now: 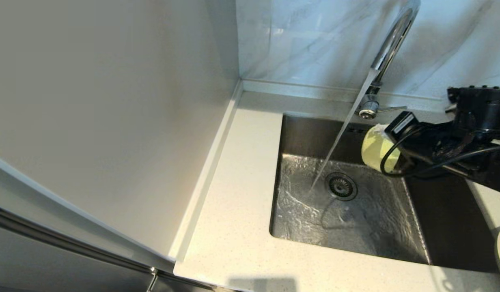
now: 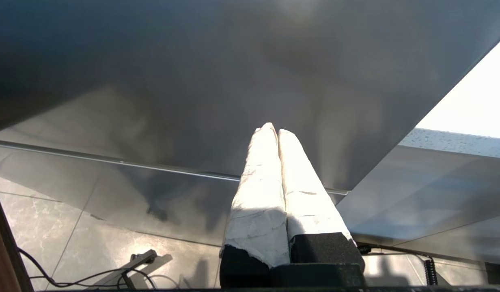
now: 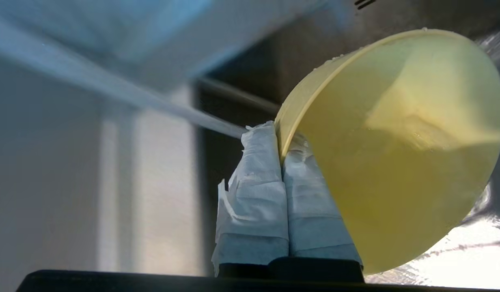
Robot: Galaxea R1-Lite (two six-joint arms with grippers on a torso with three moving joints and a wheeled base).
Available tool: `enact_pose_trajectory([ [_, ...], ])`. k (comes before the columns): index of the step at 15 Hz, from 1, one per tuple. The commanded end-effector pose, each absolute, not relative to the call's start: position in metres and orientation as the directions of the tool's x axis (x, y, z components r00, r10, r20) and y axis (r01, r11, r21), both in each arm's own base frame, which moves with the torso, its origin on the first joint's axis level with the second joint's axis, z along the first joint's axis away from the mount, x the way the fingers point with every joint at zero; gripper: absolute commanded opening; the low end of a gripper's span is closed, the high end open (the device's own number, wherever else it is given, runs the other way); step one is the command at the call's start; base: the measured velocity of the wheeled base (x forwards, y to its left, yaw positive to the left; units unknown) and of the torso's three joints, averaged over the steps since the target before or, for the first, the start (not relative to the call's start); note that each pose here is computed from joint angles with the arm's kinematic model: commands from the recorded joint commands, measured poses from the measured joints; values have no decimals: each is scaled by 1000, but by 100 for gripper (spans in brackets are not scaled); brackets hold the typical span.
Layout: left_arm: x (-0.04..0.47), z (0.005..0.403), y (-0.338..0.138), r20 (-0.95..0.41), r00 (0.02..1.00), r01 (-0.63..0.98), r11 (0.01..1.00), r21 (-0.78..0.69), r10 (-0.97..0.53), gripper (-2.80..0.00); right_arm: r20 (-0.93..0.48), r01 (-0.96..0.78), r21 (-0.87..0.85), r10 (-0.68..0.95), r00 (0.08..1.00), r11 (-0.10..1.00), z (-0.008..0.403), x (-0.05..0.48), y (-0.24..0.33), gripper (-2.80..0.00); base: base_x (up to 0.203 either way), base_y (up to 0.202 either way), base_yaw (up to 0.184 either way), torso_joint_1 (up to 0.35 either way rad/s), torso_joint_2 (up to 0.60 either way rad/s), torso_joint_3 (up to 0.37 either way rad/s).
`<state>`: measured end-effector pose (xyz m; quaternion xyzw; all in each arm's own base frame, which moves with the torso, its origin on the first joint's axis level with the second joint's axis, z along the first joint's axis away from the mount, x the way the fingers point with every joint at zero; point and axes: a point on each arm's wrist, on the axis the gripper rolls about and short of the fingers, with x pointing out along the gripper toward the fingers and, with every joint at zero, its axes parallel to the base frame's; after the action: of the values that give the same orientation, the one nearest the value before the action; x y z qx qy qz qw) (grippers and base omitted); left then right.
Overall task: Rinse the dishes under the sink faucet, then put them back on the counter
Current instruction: Rinse the bowl
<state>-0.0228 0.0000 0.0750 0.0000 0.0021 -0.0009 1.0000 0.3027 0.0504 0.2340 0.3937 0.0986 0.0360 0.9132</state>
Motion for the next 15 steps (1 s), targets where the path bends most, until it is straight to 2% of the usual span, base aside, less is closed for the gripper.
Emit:
enact_pose_trajectory([
  [1,-23,75,0,-5,1000,2,1000,0,-2,-280,-80,3,859,128,989,512,258,282,26,-280,0,0,0,0,0,0],
  [3,-23,75,0,-5,1000,2,1000,0,-2,-280,-68,-13,915,186,980,403,262,264,2,-280,0,0,0,0,0,0],
  [5,-23,75,0,-5,1000,2,1000,0,-2,-280,-80,-8,940,243,967,340,255,257,-13,-280,0,0,0,0,0,0],
  [6,-23,75,0,-5,1000,2,1000,0,-2,-280,-60,-8,963,245,968,269,255,259,-19,-280,0,0,0,0,0,0],
  [9,-23,75,0,-5,1000,2,1000,0,-2,-280,122,-167,978,304,945,127,255,254,-39,-280,0,0,0,0,0,0],
  [12,-23,75,0,-5,1000,2,1000,0,-2,-280,343,-345,937,347,873,-58,253,248,-66,-280,0,0,0,0,0,0],
  [14,-23,75,0,-5,1000,2,1000,0,-2,-280,372,-302,921,328,869,-244,239,251,-89,-280,0,0,0,0,0,0],
  [15,-23,75,0,-5,1000,2,1000,0,-2,-280,352,-259,919,317,881,-298,230,257,-97,-280,0,0,0,0,0,0],
])
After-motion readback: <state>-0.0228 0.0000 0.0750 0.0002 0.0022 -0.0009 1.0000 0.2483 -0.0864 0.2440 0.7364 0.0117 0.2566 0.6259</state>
